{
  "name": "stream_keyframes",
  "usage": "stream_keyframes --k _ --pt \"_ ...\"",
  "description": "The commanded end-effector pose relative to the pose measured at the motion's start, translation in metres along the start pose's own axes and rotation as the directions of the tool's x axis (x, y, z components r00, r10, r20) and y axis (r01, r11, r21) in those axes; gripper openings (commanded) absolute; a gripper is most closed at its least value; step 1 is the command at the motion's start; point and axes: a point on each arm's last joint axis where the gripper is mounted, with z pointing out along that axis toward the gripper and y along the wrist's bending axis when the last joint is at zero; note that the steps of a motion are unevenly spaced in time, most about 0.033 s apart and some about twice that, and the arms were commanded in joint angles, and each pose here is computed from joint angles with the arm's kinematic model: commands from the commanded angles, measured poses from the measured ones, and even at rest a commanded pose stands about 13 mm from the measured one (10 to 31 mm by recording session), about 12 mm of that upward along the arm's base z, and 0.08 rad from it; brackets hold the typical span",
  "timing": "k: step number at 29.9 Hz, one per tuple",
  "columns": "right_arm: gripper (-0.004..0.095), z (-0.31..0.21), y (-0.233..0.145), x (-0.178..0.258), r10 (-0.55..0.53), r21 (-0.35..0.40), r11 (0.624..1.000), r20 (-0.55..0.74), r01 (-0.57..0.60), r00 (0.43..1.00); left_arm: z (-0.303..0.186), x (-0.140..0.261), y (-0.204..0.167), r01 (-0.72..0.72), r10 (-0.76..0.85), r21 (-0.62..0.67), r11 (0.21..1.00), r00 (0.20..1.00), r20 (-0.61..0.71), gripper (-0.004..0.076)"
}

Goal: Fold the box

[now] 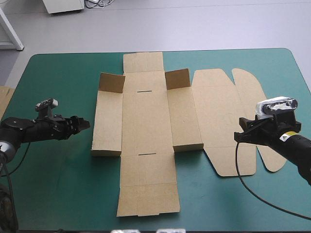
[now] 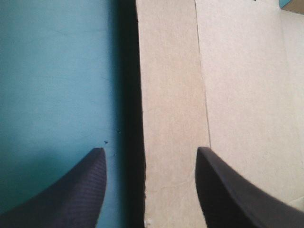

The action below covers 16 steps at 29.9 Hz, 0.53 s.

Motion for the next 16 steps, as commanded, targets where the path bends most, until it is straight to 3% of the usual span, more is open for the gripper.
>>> stream_keyframes --k 1,6,16 --pt "0.0473 -0.007 0.000 -0.015 0.009 0.011 1.000 0.087 -0.010 0.996 0.006 -0.011 -0.003 0.033 -0.035 0.107 0.994 0.999 0.021 0.0412" --pt "0.0473 -0.007 0.000 -0.015 0.011 0.010 1.000 0.087 -0.012 0.996 0.029 -0.004 0.004 0.082 -0.060 0.247 0.965 0.994 -0.094 0.0412" --pt "0.0472 -0.006 0.000 -0.014 0.011 0.007 1.000 0.079 -0.011 0.997 0.058 0.007 0.018 0.140 -0.075 0.304 0.942 0.974 -0.216 0.0412"
